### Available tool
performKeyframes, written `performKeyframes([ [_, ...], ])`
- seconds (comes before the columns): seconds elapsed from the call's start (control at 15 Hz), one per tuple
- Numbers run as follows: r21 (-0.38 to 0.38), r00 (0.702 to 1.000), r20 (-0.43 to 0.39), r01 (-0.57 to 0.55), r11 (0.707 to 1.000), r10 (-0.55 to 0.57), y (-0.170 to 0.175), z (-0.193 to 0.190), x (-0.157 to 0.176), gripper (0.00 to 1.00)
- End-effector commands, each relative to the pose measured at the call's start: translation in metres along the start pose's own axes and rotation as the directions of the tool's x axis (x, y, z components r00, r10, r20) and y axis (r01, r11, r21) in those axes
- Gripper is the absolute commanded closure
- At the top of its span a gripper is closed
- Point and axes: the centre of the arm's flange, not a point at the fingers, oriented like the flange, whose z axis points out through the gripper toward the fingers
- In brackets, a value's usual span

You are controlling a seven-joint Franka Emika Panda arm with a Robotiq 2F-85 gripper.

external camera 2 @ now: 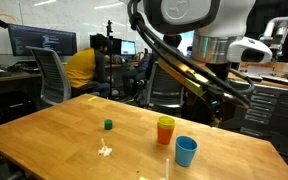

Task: Stack the cups into the orange cup

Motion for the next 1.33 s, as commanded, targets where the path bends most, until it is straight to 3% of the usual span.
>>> performKeyframes([
  [0.0,-0.018,0.998,0.036,-0.045,0.999,0.045,0.007,0.017,0.029,0.00],
  [0.6,-0.012,0.993,0.112,-0.043,0.999,0.044,0.003,0.080,0.058,0.00],
  [1.27,-0.052,0.970,0.233,-0.059,0.997,0.069,0.007,0.136,0.057,0.00],
])
